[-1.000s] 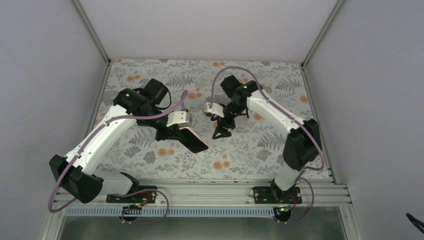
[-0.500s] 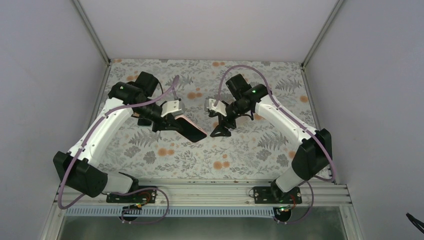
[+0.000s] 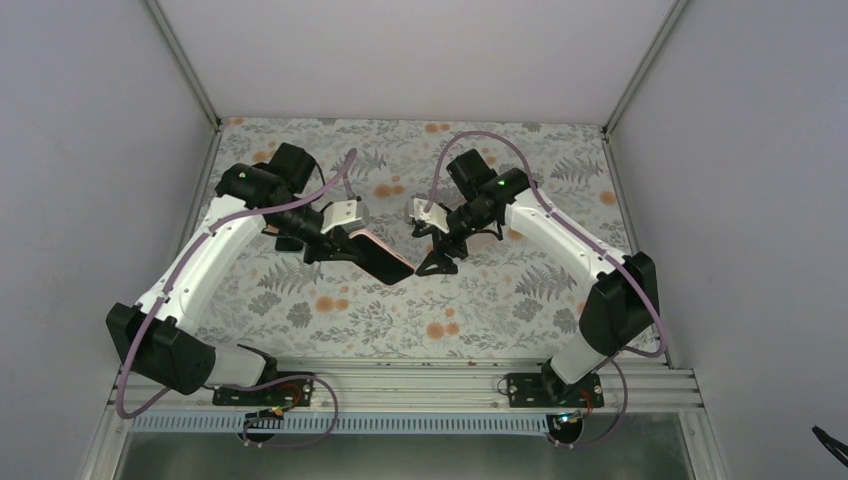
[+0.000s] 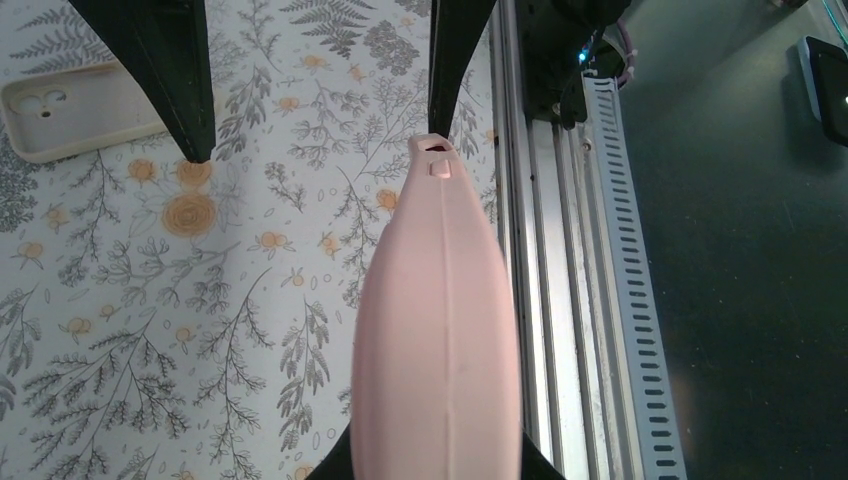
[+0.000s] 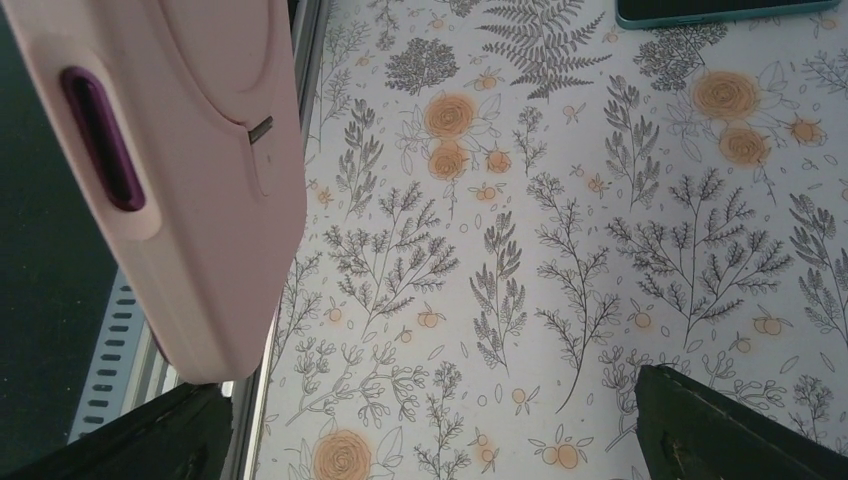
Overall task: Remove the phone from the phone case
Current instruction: Remove the phone case from the phone.
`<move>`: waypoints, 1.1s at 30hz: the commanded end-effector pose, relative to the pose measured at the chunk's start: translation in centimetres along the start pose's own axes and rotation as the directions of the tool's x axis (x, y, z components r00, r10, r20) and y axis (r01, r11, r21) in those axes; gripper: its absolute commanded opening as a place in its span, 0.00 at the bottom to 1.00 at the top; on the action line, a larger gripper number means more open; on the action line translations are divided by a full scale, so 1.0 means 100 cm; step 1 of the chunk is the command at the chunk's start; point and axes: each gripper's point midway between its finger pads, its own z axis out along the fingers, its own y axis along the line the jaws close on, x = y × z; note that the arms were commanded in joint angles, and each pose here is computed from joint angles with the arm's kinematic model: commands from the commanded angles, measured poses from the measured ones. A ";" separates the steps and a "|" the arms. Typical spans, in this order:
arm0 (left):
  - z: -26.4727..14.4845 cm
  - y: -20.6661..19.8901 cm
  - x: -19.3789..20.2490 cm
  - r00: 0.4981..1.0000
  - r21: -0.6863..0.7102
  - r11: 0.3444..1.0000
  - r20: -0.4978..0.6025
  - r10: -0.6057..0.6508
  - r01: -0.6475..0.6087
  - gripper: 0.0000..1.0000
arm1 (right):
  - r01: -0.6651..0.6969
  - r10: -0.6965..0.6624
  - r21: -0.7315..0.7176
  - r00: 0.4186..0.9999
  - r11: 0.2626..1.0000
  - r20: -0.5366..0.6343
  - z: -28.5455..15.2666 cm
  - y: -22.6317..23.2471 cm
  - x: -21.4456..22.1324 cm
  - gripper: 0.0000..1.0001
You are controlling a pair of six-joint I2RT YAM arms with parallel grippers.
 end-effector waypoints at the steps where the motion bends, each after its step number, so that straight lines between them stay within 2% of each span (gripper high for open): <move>1: -0.007 -0.007 -0.018 0.995 0.018 0.998 0.082 0.061 -0.063 0.02 | 0.018 -0.017 -0.030 0.999 0.999 0.049 -0.002 0.005 -0.016 1.00; 12: -0.007 -0.010 -0.018 0.994 0.027 0.998 0.091 0.057 -0.060 0.02 | -0.001 0.003 -0.026 0.999 1.000 0.052 0.002 -0.003 -0.018 0.99; 17: -0.006 -0.016 -0.018 0.992 0.044 0.997 0.112 0.063 -0.069 0.02 | -0.032 0.029 0.081 0.998 0.996 0.048 0.000 -0.029 -0.024 0.97; 33: -0.007 -0.034 -0.024 0.976 0.100 0.988 0.198 0.093 -0.115 0.02 | -0.134 0.115 0.204 0.988 0.970 0.102 0.003 -0.105 -0.071 0.97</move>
